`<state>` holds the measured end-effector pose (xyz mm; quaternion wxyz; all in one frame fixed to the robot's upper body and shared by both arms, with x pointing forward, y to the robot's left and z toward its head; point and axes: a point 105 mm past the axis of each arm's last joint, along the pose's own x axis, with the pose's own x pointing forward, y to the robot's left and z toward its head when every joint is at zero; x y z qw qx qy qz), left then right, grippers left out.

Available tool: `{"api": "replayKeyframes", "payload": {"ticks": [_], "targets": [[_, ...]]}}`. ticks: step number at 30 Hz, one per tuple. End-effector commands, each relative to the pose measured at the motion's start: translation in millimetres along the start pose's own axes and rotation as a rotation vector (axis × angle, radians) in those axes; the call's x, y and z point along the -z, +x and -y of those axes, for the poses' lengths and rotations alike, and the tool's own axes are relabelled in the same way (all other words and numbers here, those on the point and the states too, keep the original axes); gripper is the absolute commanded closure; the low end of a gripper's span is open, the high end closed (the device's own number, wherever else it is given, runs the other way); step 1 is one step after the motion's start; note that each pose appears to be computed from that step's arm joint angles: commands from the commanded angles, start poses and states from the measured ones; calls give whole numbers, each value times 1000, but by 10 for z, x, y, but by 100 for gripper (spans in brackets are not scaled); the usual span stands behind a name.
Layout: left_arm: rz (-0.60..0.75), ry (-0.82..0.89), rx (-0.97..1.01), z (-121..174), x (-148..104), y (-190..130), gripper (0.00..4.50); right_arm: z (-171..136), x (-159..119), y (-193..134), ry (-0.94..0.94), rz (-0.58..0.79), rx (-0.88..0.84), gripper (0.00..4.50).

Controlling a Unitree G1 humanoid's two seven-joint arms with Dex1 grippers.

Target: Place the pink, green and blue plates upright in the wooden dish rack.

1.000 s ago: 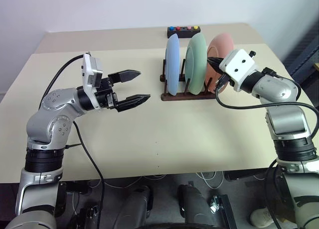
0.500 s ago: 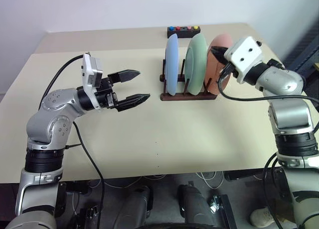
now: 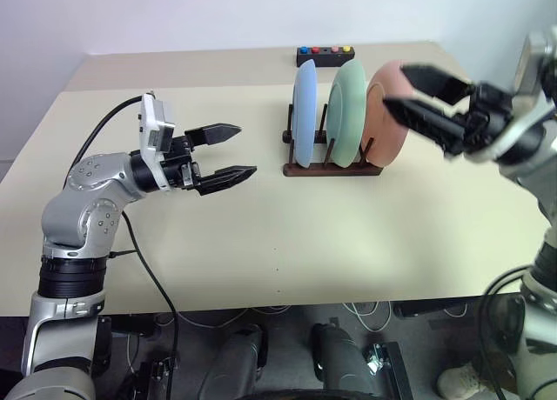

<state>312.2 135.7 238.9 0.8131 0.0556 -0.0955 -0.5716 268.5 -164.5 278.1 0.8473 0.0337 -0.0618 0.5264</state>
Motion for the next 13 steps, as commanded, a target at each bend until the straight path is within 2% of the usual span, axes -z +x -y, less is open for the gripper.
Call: {"api": "replayKeyframes", "payload": {"ticks": [1, 5, 9, 13], "targets": [[-12, 95, -24, -74, -109, -85, 0, -353, 88, 19, 27, -41, -170, 9], [-28, 91, -29, -48, -90, -151, 0, -437, 237, -1, 9, -103, -195, 9], [-27, 86, -28, -18, -94, -153, 0, -357, 290, 22, -121, -136, -131, 9], [-25, 78, -29, -6, -62, -135, 0, -348, 357, 40, -108, -150, -138, 9]]}}
